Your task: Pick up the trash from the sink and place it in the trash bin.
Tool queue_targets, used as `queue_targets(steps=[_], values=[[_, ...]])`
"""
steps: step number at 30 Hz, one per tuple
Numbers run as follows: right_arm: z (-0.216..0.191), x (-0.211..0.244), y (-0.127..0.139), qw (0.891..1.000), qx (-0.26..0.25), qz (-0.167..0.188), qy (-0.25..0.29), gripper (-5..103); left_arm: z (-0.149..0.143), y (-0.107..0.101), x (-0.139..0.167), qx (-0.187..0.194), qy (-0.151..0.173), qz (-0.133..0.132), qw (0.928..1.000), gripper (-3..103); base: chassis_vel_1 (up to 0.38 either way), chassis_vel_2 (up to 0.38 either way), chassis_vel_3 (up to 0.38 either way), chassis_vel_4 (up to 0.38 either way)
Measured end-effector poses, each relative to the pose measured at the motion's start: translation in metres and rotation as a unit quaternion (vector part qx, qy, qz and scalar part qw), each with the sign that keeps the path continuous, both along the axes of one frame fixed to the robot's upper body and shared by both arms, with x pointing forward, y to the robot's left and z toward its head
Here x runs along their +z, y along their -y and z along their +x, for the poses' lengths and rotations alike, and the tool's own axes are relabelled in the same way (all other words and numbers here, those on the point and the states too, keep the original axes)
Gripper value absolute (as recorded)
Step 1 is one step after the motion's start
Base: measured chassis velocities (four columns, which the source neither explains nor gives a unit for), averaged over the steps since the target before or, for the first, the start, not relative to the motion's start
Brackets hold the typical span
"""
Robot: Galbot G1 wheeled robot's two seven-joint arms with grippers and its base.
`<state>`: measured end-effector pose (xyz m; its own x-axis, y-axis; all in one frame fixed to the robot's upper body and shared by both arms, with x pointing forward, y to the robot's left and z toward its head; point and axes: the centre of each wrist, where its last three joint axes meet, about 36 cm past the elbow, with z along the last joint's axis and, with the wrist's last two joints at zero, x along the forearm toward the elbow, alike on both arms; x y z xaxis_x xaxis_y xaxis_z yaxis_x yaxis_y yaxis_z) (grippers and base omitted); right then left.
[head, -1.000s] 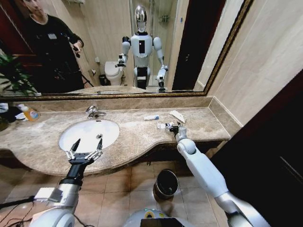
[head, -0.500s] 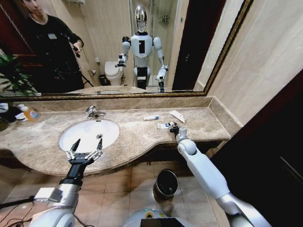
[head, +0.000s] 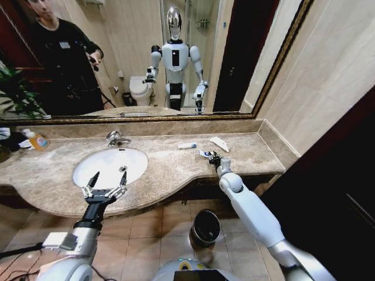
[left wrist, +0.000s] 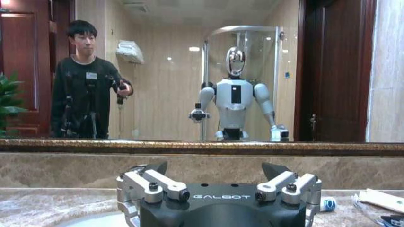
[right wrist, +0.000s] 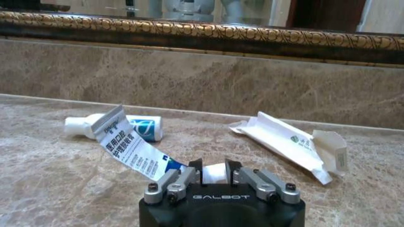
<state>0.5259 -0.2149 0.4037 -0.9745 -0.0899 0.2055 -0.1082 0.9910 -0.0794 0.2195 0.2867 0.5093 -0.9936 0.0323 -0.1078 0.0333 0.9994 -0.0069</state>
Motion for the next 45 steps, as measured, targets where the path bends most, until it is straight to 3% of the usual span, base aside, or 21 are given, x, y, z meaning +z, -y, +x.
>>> queue_targets(steps=[10, 14, 26, 35, 45], values=[[-0.016, 0.029, -0.004, 0.999, 0.007, 0.014, 0.029, 22, 0.0, 0.0, 0.0, 0.0, 0.0, 0.0, 1.0, 100, 0.0, 0.0, 0.0, 0.0], [-0.064, 0.039, -0.003, 0.999, 0.024, 0.027, 0.032, 22, 0.0, 0.0, 0.0, 0.0, 0.0, 0.0, 1.0, 100, 0.0, 0.0, 0.0, 0.0], [-0.157, 0.067, -0.005, 0.997, 0.054, 0.032, 0.038, 22, 0.0, 0.0, 0.0, 0.0, 0.0, 0.0, 1.0, 100, 0.0, 0.0, 0.0, 0.0], [-0.218, 0.029, -0.012, 0.999, 0.031, 0.021, 0.002, 22, 0.0, 0.0, 0.0, 0.0, 0.0, 0.0, 1.0, 100, 0.0, 0.0, 0.0, 0.0], [-0.249, -0.027, -0.026, 0.998, 0.035, 0.02, -0.04, 22, 0.0, 0.0, 0.0, 0.0, 0.0, 0.0, 1.0, 100, 0.0, 0.0, 0.0, 0.0]])
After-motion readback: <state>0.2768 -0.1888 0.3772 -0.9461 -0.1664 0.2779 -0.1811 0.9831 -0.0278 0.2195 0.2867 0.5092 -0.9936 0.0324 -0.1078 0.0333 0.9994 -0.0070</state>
